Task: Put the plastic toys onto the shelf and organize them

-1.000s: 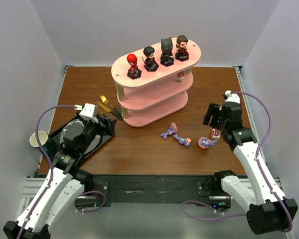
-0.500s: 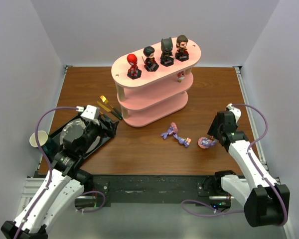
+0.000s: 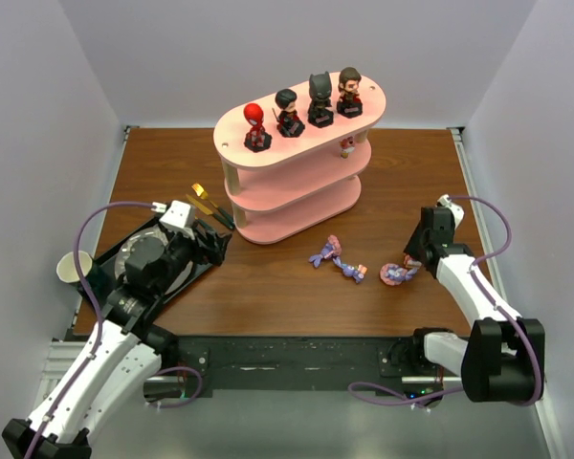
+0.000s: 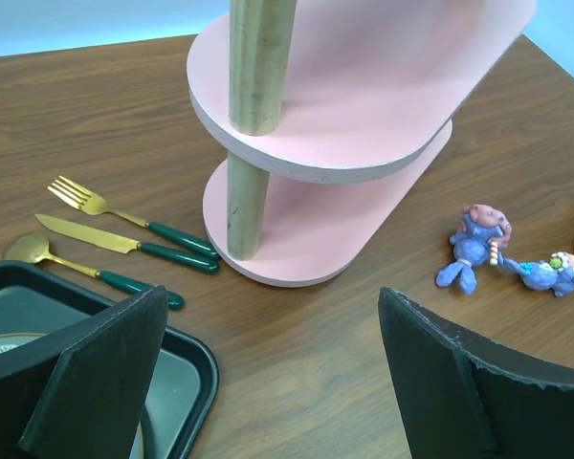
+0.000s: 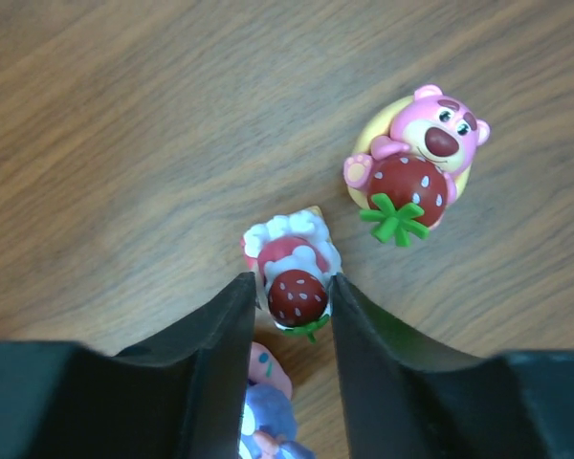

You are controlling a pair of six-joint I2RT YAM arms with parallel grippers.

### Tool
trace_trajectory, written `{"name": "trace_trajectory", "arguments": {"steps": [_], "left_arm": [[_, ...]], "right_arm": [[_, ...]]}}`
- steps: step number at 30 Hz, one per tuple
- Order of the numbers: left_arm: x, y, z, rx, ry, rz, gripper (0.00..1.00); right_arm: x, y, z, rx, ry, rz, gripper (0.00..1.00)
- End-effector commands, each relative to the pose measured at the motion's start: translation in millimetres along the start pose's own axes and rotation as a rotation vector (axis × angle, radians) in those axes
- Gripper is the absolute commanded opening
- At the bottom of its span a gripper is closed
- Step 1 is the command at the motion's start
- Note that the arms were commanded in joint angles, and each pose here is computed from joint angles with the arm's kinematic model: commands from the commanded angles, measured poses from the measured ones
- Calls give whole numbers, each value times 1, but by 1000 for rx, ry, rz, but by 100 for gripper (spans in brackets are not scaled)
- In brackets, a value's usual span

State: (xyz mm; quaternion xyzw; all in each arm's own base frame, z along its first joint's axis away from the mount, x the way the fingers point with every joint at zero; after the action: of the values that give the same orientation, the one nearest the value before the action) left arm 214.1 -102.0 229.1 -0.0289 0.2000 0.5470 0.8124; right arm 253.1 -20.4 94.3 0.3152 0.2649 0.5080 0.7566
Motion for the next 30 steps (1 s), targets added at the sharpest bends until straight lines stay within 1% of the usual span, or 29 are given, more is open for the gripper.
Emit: {"name": "trace_trajectory", "arguments": {"steps": [1, 2, 4, 5, 7, 9, 10, 12, 14, 15, 17, 18, 20, 21, 22, 23, 24, 25, 29, 30], "left_arm": [[-5, -3, -4, 14, -27, -49, 96], [-6, -3, -5, 18, -32, -59, 96], [-13, -4, -9, 40, -35, -115, 96], [-16, -5, -10, 49, -36, -135, 96], [-24, -6, -14, 72, -39, -199, 96], [-29, -6, -16, 84, -43, -244, 96], [-34, -6, -20, 108, -42, -286, 96], [-40, -6, -21, 122, -42, -332, 96], [-47, -4, -26, 149, -39, -392, 96], [-50, -4, -27, 156, -37, -414, 96], [-57, -2, -31, 183, -27, -471, 96], [-61, -2, -31, 183, -27, -494, 96], [-68, 0, -36, 212, -19, -543, 96], [-73, 1, -38, 224, -20, -566, 96], [-76, 2, -42, 245, -9, -577, 96], [-80, 3, -44, 257, -4, -590, 96], [-87, 6, -49, 278, -1, -616, 96], [-90, 7, -53, 298, 8, -625, 95], [-104, 11, -52, 284, 6, -684, 95], [-106, 12, -52, 279, 1, -697, 95]], "right_arm": [[4, 1, 15, -63, -4, 28, 31], [4, 3, 17, -68, 0, 33, 21], [5, 11, 24, -94, 12, 58, 11], [6, 14, 28, -109, 16, 64, 4], [8, 24, 39, -150, 39, 103, 0], [15, 32, 45, -169, 64, 168, 0], [17, 39, 52, -196, 89, 193, 0], [27, 47, 54, -206, 129, 277, 0], [35, 60, 64, -257, 186, 336, 0], [51, 70, 62, -271, 237, 425, 0], [67, 85, 66, -319, 336, 498, 0], [86, 97, 60, -325, 404, 589, 0], [104, 114, 60, -358, 499, 693, 0], [117, 121, 53, -349, 551, 762, 0], [128, 135, 53, -371, 615, 850, 0], [135, 142, 49, -363, 645, 893, 0], [147, 151, 38, -361, 733, 956, 0], [154, 161, 38, -386, 784, 1002, 0], [179, 197, 17, -399, 889, 1282, 0], [184, 206, 12, -407, 914, 1329, 0]]}}
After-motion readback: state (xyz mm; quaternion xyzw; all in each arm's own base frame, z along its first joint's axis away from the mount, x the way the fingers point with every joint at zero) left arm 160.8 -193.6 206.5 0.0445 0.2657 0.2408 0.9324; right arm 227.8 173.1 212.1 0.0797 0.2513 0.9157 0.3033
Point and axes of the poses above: each gripper's point midway between its finger pads, its own y axis back along the fingers, its own x axis along the line the jaws close on, z = x × y, the point moved 4 cm from there along y, back along the fingers, and after that the axes turned 13 degrees about y, right-handed, at the moved point
